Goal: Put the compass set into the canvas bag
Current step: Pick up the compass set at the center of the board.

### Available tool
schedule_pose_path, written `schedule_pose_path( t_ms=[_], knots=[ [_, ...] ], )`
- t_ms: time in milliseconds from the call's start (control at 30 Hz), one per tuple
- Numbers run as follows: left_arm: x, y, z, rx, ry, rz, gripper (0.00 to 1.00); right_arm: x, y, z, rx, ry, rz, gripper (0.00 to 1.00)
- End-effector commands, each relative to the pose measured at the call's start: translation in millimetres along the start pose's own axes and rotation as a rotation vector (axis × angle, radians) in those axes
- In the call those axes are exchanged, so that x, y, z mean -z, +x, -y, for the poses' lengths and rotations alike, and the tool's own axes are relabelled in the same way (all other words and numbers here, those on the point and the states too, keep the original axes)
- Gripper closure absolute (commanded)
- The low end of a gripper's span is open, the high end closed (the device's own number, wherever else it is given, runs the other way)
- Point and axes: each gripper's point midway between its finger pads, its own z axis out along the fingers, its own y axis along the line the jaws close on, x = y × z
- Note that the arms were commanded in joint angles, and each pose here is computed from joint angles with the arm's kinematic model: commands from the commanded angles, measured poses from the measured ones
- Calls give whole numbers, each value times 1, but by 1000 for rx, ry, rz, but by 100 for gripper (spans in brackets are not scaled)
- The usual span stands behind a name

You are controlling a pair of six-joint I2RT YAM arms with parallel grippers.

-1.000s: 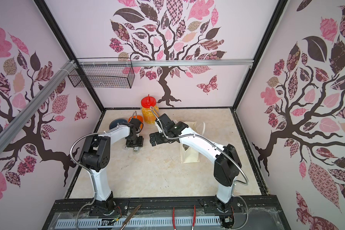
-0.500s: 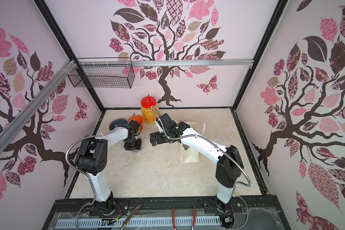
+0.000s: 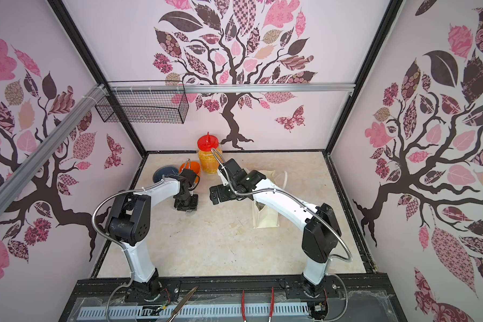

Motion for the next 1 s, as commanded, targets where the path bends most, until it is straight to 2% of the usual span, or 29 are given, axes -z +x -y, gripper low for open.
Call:
schedule_pose_path(
  t_ms=[0, 167, 400, 633, 833, 967],
  knots=[
    [1, 10, -4, -1, -22, -15, 63, 23, -9, -9, 9, -28, 49, 0],
    [21, 6, -3, 11, 1, 34, 63, 38, -18, -15, 22, -43, 88, 0],
    [71, -2, 7, 37, 91, 144, 65, 66, -34, -32, 41, -107, 170, 0],
    [120, -7, 19, 56, 179, 222, 66, 106, -55, -38, 82, -96, 274, 0],
    [198, -26, 36, 69, 276, 384, 66, 163, -89, -14, 45, -69, 424, 0],
    [253, -36, 52, 60, 341, 486, 66, 206, -105, 7, 59, 31, 545, 0]
  ],
)
